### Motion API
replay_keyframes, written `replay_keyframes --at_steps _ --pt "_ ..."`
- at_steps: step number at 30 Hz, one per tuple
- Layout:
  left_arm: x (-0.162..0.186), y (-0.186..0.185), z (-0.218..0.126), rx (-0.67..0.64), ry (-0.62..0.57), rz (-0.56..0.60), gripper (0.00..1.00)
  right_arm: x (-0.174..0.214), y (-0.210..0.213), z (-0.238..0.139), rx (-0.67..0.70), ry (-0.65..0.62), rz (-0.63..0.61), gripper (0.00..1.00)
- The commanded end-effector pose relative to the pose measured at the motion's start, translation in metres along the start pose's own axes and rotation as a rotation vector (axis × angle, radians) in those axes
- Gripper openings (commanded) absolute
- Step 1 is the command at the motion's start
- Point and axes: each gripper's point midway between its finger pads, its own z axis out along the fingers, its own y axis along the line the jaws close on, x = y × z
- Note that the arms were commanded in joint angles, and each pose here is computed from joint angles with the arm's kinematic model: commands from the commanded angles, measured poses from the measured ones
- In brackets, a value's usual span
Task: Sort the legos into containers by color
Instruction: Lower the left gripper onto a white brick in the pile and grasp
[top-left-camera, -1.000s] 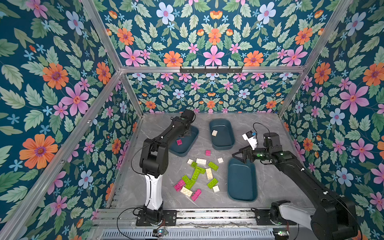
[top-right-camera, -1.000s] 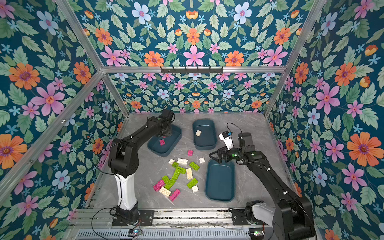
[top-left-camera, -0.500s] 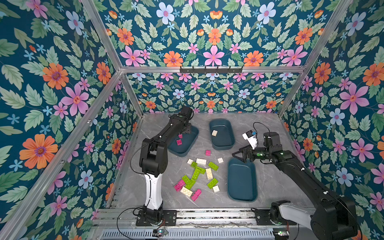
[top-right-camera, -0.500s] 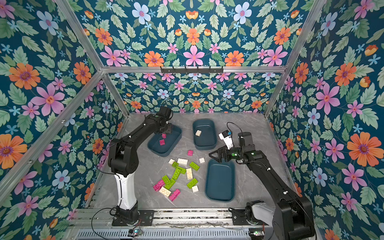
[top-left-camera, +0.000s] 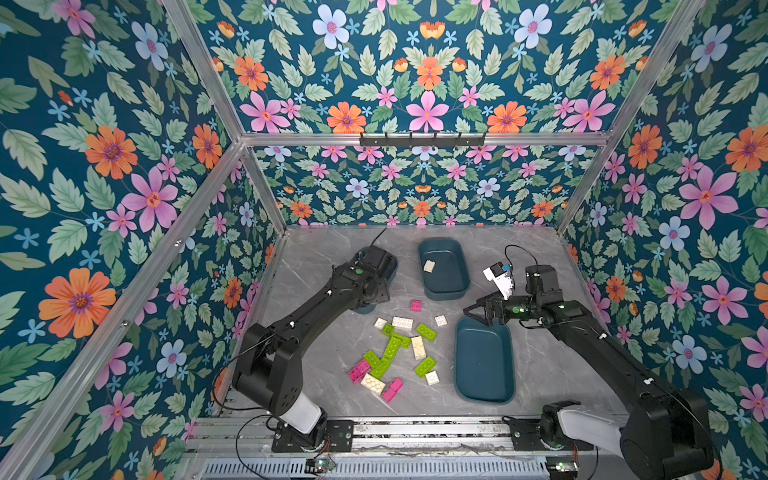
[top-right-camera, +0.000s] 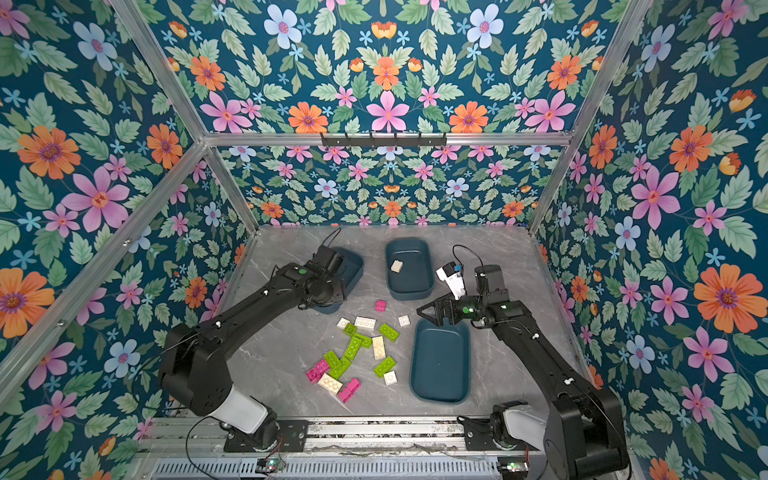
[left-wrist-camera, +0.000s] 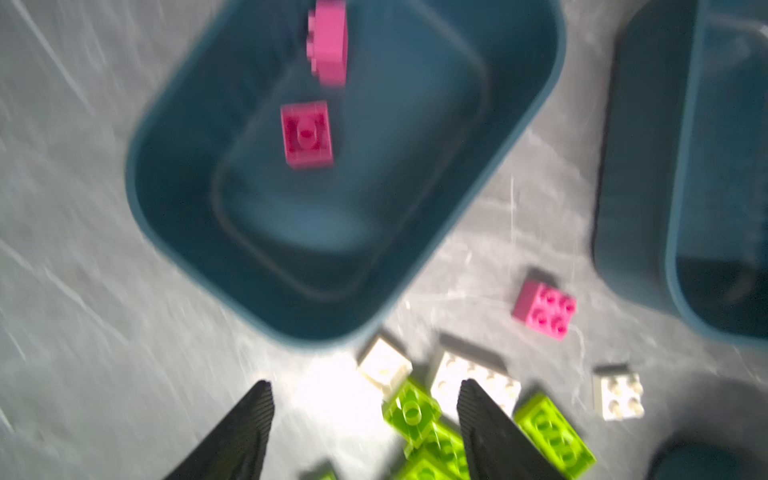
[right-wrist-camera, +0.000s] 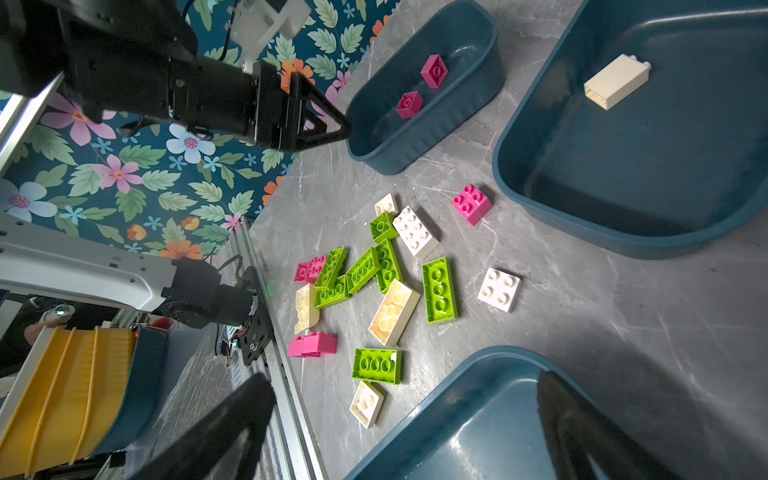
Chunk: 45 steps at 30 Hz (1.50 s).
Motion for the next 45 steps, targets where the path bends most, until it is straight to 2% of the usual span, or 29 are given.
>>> replay_keyframes --at_steps 1,6,18,29,38,45 --pt "0.015 0.006 -0.001 -0.033 -0.018 -0.241 0.71 -0.003 0.004 0.001 -0.030 -0.015 -0.011 0.99" --pt "0.049 0.009 0.010 -0.035 0.029 -0.460 0.71 -0.001 0.007 0.000 -0.044 -0.019 -0.011 0.99" --pt "0.068 0.011 0.046 -0.090 0.047 -0.722 0.70 0.005 0.021 0.001 -0.101 -0.026 -0.026 0.99" --pt "0.063 0.000 0.076 -0.125 0.039 -0.788 0.65 0.001 0.035 0.001 -0.147 -0.039 -0.077 0.99" --pt "0.074 0.009 0.089 -0.230 0.058 -0.760 0.51 0.002 0.035 0.001 -0.147 -0.034 -0.081 0.99" --pt "0.076 0.010 0.093 -0.252 0.063 -0.733 0.38 0.003 0.036 0.000 -0.140 -0.030 -0.089 0.99"
